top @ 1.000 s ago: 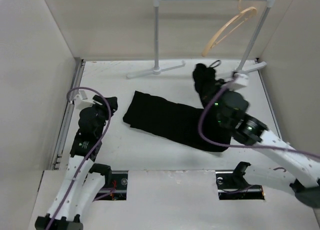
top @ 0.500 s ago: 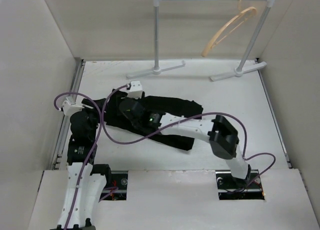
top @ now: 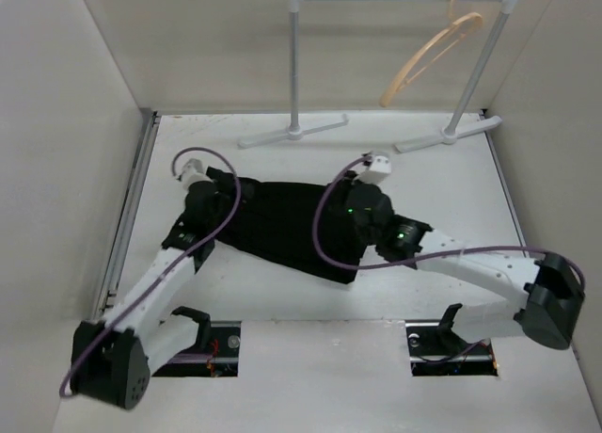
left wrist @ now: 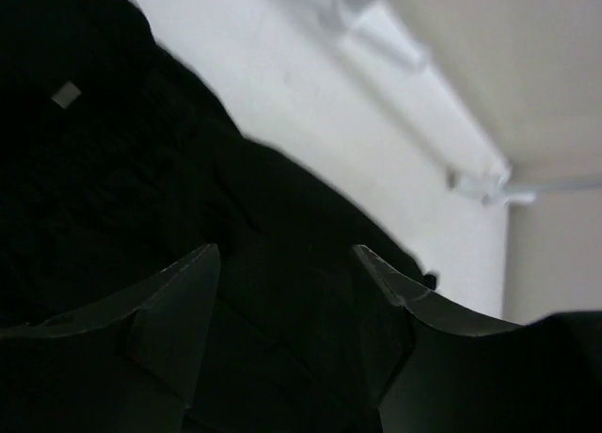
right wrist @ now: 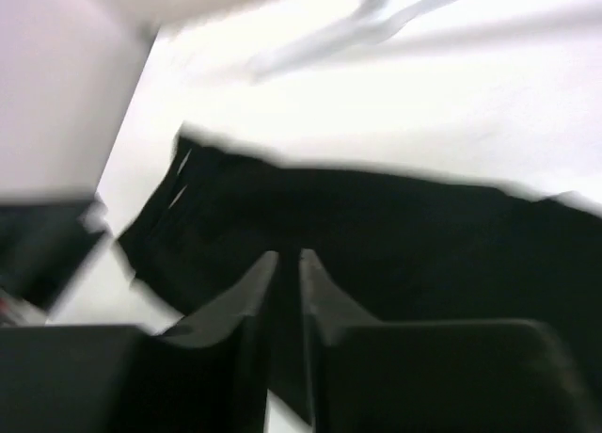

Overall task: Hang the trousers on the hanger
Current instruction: Fold the trousers

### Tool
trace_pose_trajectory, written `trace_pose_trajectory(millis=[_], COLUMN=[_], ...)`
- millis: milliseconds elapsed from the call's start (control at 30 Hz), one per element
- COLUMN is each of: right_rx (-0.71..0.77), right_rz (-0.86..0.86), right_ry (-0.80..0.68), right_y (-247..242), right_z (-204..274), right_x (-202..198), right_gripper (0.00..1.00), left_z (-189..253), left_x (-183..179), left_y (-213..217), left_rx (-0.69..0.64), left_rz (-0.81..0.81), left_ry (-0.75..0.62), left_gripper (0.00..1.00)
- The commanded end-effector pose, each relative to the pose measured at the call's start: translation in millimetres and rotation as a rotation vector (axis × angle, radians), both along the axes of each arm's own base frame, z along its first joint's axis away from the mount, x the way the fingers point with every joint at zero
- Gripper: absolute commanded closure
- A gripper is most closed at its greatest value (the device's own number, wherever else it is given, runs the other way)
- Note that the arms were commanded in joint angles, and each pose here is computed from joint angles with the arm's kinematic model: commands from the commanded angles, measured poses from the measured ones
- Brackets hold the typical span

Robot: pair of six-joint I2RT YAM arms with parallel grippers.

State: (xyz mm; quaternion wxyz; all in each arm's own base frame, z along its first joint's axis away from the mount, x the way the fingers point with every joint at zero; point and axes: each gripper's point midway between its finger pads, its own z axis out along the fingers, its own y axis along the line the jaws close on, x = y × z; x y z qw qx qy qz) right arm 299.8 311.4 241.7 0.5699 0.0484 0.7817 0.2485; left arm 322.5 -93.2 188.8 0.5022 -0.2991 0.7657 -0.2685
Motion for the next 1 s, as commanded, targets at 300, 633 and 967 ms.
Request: trace_pose_trajectory(millis=[300, 633, 967], right_rx=[0.033, 0.093, 0.109], right_rz=[-0.191, -0.227, -0.231], right_ry=[0.248, 0.267, 0.227], right_y=[-94.9, -92.1, -128.6], right_z=[-140.7, -174.5, -136.4], right_x=[-24.6, 34.4, 66.6], right_gripper=[0.18, 0.29, 0.36], left_z=[-112.2, -161.9, -99.3], left_x=[44.4, 10.0, -16.6], left_y=[26.5, 65.2, 67.3], left_rx=[0.074, 0.081, 0.070], left_rz=[0.142, 0.266, 0.290], left_ry=[0.163, 0.270, 0.148], left_gripper=[0.47, 0.48, 0.27])
